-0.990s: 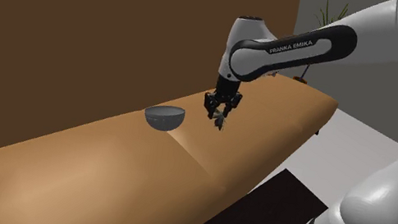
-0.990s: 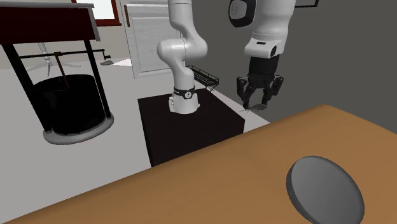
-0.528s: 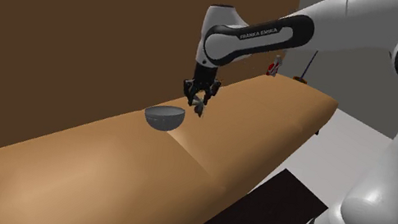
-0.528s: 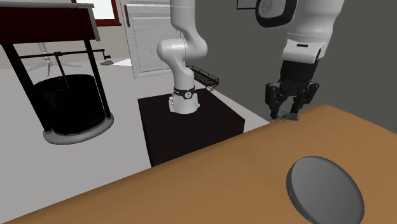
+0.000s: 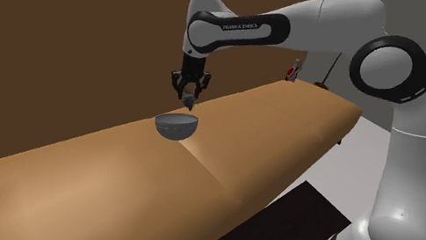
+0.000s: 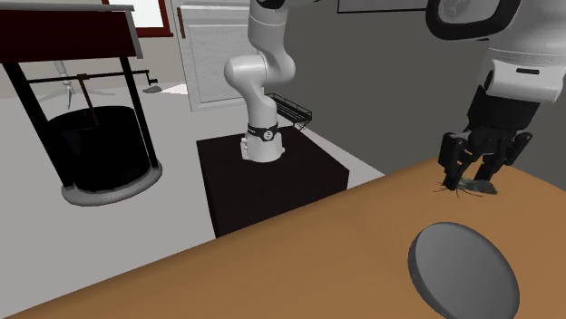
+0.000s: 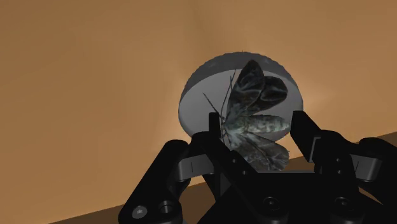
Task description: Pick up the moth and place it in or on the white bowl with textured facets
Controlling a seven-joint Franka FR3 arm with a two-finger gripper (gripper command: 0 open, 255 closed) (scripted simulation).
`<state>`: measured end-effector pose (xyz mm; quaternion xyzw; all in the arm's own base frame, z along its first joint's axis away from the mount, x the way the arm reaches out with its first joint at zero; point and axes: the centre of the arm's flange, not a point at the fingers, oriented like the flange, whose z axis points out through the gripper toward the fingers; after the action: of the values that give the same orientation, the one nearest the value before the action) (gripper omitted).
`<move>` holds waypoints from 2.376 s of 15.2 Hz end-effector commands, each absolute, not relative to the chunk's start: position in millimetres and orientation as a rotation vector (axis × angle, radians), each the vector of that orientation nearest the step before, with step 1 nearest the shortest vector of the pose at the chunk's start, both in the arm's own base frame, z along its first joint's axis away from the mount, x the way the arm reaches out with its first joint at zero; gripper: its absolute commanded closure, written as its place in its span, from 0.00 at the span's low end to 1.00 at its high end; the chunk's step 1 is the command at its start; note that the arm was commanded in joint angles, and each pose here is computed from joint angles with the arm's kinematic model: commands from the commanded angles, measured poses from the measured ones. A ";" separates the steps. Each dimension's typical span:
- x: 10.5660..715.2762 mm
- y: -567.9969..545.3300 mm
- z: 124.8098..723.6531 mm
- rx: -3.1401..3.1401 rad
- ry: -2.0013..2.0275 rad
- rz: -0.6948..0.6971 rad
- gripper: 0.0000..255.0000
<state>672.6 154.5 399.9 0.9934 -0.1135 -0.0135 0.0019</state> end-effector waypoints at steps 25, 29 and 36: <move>694.3 162.7 314.8 3.117 -0.357 -0.042 1.00; 694.3 162.6 314.9 3.117 -0.357 -0.042 0.00; 695.7 162.7 364.8 3.117 -0.357 -0.042 0.00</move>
<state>694.2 162.5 358.4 0.9934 -0.1139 -0.0128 0.0018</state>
